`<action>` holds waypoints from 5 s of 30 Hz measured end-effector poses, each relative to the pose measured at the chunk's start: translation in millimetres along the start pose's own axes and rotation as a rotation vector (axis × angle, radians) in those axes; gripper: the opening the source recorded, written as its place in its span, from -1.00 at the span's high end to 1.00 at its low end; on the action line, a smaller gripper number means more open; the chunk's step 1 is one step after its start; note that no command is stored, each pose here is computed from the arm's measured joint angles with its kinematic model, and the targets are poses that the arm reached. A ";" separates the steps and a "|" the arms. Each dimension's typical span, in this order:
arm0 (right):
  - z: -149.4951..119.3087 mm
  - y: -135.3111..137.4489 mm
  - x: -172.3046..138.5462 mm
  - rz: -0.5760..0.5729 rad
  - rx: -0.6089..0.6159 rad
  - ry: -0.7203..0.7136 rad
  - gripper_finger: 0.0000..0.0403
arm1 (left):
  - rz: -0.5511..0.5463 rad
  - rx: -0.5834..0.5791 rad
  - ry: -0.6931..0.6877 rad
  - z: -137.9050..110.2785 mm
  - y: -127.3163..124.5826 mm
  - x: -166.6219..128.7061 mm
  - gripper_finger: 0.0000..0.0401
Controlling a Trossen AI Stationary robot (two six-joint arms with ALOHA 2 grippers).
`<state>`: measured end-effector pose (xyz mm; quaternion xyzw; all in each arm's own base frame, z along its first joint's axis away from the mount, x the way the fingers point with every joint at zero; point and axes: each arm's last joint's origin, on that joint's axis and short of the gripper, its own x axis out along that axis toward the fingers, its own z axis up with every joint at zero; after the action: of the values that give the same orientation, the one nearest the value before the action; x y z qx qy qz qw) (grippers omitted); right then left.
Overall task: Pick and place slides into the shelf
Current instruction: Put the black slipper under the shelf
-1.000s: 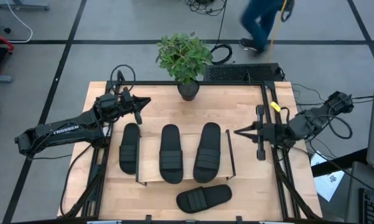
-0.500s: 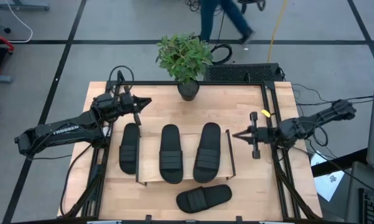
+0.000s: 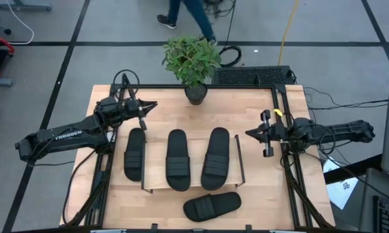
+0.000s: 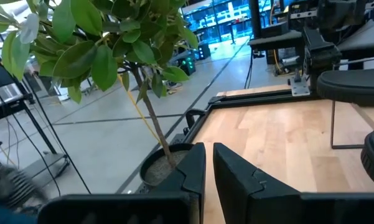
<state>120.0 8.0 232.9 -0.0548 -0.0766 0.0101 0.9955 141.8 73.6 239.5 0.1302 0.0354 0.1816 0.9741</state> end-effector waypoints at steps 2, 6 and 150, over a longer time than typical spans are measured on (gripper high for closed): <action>-6.6 0.2 -2.1 -0.006 0.004 -0.021 1.00 | 0.000 0.004 0.000 0.0 0.0 0.0 0.82; -14.3 0.9 -3.9 -0.004 0.028 -0.006 1.00 | 0.000 -0.016 0.000 0.0 0.0 0.0 0.82; -15.2 2.6 -2.2 0.043 0.023 -0.021 1.00 | -0.825 0.337 0.245 110.5 -376.4 19.9 0.82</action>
<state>120.2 8.9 217.3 -0.0451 -0.0856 0.0330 0.9948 302.9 -284.5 245.2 0.2395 0.2283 -0.2156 0.9187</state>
